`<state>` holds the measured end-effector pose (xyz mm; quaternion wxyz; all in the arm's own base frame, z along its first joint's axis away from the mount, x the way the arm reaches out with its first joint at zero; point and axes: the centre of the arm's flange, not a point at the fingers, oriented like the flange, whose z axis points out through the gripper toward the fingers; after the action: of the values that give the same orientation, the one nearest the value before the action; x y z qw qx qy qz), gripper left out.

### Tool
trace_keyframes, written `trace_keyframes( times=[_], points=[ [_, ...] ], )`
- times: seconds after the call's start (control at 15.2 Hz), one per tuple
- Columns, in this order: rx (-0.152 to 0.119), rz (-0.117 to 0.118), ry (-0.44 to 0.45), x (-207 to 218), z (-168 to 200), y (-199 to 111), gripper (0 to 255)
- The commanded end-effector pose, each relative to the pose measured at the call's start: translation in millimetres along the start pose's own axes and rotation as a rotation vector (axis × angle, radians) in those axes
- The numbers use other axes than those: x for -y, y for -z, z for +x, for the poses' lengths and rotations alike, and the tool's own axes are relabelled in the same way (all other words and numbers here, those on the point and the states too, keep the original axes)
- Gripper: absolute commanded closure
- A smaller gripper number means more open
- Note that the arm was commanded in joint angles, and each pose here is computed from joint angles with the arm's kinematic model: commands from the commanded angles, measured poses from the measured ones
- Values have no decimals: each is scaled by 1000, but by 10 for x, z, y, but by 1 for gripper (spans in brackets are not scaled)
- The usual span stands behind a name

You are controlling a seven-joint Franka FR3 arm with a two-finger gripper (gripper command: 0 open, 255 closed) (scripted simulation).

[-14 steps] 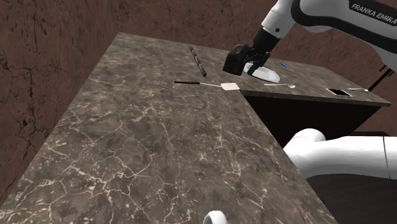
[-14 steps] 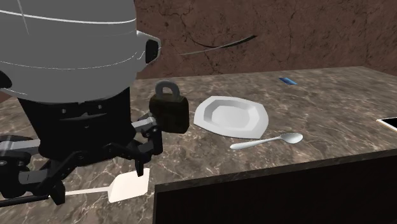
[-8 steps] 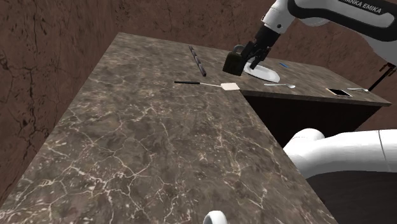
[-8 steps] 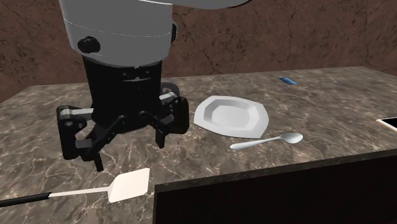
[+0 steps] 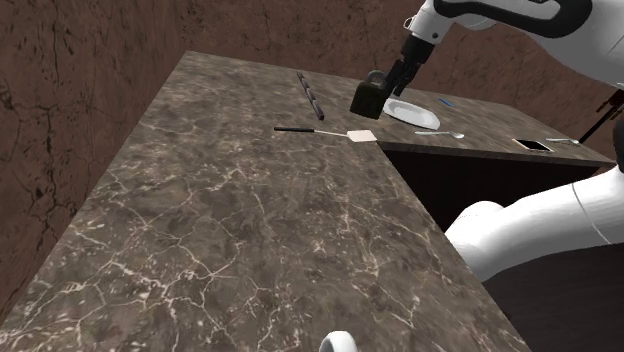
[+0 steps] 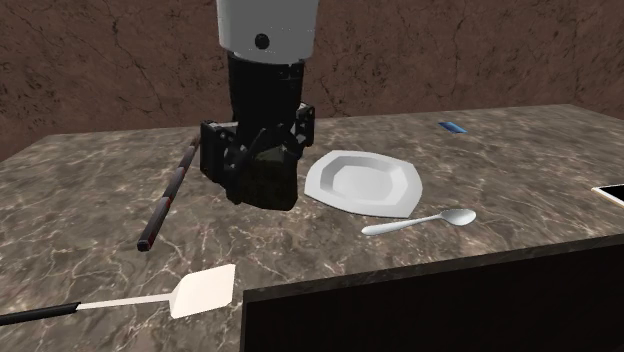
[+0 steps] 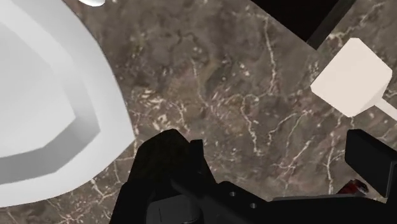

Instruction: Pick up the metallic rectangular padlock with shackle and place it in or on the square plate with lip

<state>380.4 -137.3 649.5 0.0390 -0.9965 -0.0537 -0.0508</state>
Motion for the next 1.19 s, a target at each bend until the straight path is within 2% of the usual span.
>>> trace_keyframes(
  times=[0.0, 0.4, 0.86, 1.12],
  points=[
    [16, -9, 54, -210, 141, 60, 0],
    [61, -32, 196, -793, 619, 141, 0],
    [61, -32, 196, -806, 598, -227, 0],
    [61, -32, 196, -808, 596, -258, 0]
  ],
)
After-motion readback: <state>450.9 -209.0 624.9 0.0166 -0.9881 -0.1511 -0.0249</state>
